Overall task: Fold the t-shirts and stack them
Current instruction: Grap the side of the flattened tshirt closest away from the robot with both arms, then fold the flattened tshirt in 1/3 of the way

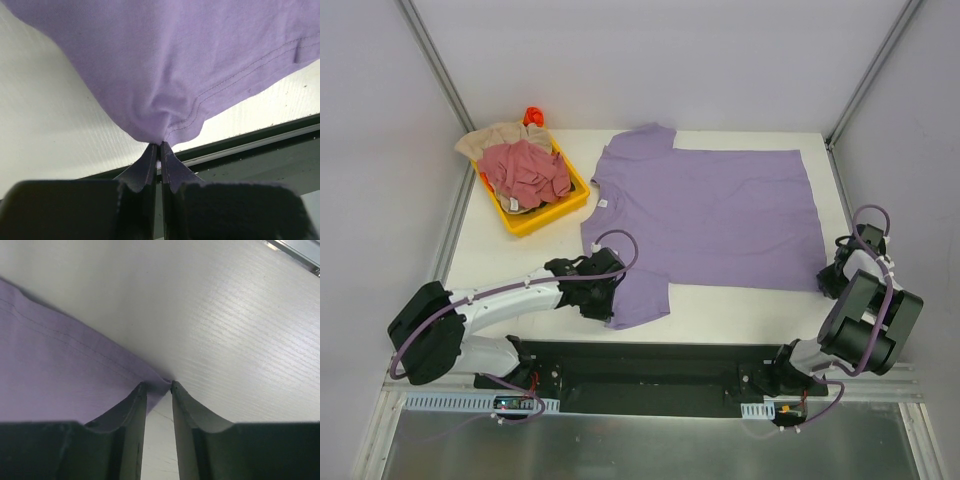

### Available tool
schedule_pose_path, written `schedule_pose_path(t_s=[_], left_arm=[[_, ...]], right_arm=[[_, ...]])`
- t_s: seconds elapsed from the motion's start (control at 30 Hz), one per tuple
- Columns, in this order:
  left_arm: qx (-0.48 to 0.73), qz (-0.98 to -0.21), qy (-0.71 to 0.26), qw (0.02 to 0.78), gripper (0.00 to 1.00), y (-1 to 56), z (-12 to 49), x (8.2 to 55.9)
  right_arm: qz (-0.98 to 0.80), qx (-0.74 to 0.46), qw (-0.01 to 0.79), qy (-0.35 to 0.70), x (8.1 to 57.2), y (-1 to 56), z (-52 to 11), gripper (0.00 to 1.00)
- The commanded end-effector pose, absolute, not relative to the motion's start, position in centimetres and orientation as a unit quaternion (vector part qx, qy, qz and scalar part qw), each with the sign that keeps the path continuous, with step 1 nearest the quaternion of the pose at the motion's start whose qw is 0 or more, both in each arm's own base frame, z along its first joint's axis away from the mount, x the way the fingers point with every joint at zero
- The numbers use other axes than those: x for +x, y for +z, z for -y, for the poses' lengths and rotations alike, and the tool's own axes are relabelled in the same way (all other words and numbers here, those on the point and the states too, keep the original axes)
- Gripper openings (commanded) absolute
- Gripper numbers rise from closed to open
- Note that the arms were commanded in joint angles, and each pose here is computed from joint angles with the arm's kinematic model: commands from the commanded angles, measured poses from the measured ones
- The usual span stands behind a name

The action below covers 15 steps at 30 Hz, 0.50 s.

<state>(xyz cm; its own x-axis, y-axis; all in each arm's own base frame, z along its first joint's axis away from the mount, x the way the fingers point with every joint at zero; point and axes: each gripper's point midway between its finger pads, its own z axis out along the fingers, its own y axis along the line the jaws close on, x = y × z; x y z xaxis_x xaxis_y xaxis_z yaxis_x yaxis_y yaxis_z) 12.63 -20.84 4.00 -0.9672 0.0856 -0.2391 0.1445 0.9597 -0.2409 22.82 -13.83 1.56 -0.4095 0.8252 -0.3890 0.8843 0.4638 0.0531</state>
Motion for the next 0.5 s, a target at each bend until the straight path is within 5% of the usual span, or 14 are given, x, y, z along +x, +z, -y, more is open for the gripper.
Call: schedule_pose_path(t_s=[0.0, 0.2, 0.47], left_arm=[[0.062, -0.980, -0.151, 0.114, 0.00, 5.0, 21.5, 12.3], [0.052, -0.980, -0.158, 0.111, 0.00, 5.0, 21.3, 11.9], [0.037, -0.979, -0.181, 0.083, 0.00, 4.8, 20.8, 10.0]], right_arm=[[-0.836, 0.515, 0.180, -0.068, 23.2, 1.2, 13.6, 0.26], [-0.835, 0.509, 0.198, -0.069, 23.0, 2.2, 13.6, 0.01], [-0.837, 0.504, 0.196, -0.081, 20.1, 3.1, 12.9, 0.00]])
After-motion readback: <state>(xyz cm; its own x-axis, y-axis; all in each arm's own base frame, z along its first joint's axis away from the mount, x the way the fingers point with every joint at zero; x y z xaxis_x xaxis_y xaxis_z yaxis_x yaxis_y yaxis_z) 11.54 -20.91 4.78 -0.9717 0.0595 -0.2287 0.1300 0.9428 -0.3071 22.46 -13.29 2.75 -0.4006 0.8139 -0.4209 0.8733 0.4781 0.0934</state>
